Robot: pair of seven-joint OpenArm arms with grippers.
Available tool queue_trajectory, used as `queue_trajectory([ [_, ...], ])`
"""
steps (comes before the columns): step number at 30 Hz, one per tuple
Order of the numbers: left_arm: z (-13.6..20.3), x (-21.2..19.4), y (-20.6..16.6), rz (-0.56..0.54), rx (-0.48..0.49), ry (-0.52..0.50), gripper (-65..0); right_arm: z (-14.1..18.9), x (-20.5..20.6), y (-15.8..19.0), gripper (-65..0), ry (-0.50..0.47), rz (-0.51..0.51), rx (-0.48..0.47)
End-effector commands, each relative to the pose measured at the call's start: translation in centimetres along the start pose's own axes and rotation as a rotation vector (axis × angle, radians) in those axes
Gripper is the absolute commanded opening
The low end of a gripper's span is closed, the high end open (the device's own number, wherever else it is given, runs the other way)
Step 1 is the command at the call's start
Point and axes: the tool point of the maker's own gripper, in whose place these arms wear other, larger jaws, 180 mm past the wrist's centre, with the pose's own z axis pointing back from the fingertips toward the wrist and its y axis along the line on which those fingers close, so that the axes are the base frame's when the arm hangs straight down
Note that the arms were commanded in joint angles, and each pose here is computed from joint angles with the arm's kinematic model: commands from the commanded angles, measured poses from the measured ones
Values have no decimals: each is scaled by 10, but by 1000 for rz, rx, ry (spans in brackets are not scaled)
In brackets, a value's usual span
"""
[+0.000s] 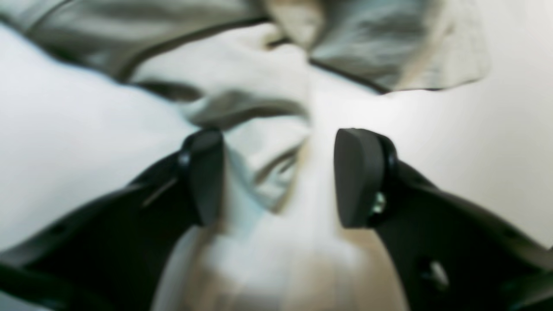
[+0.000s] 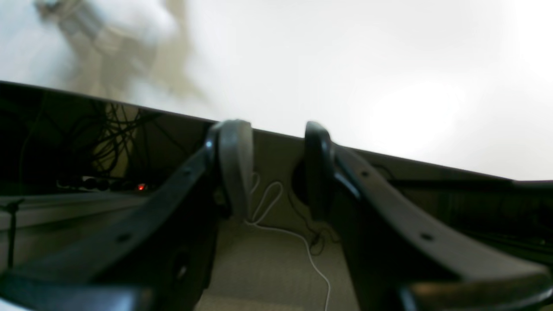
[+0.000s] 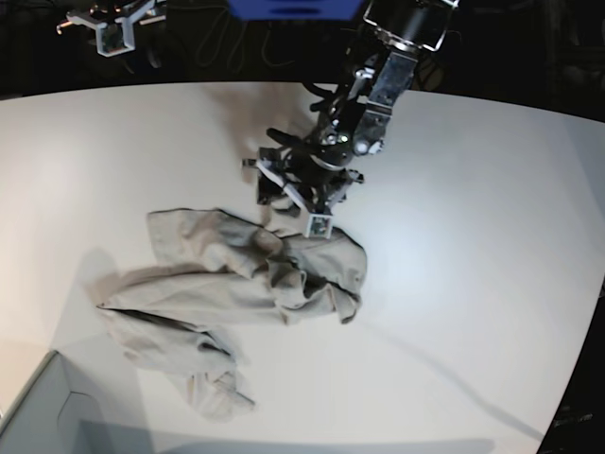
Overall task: Layout the t-shirt on the table in an organized manner, then fold the t-shirt properly
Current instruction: 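Reach the left gripper down and grasp the beige t-shirt's edge, then drag the grasped shirt edge with the left gripper across the table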
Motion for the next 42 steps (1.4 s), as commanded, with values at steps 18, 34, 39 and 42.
queue_trajectory([
  [18,107,68,170,97,365,-283,-649,-12,-1,6,-442,57,-5,16],
  [34,173,31,275,154,521,-236,-537,-20,18,46,-440,2,-27,125],
  [39,193,21,285,203,558,-244,-341,-24,23,46,-440,-14,-25,125],
  [42,212,7,292,218,599,-214,-194,-24,24,46,-440,-15,-25,125],
])
